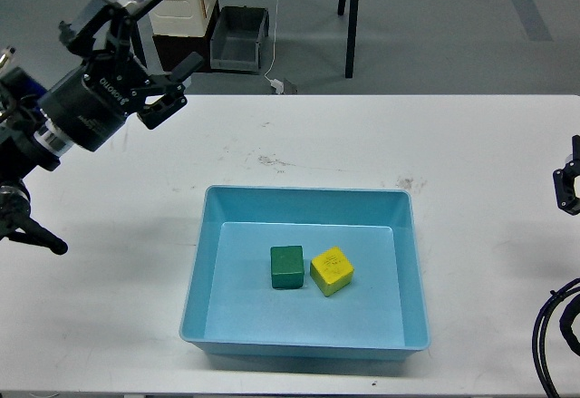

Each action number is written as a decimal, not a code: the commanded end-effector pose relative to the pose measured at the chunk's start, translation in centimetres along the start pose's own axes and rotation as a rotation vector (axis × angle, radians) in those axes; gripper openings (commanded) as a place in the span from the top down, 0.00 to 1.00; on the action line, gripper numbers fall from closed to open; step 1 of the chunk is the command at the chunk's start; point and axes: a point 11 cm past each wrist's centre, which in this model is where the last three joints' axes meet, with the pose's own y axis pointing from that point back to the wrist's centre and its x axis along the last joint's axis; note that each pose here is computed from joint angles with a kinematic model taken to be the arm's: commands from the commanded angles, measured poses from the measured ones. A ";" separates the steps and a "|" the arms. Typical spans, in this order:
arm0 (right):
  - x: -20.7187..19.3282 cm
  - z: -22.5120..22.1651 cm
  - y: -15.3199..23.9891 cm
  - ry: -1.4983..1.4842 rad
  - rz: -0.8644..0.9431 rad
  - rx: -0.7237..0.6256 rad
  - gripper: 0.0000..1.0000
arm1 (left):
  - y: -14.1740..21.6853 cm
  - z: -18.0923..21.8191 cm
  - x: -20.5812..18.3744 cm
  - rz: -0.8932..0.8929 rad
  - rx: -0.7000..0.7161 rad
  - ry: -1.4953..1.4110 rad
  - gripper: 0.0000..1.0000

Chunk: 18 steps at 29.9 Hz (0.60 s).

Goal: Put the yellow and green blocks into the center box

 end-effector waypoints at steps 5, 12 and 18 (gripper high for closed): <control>-0.3 0.8 0.0 -0.428 -0.025 -0.077 0.00 | 6.6 -3.4 2.9 0.370 -0.173 0.510 0.00; -1.0 1.6 0.8 -0.691 -0.082 -0.132 0.00 | 11.2 -6.7 3.4 0.615 -0.286 0.851 0.00; -0.2 2.4 2.2 -0.762 -0.051 -0.157 0.00 | 11.4 -9.7 1.7 0.696 -0.363 1.081 0.00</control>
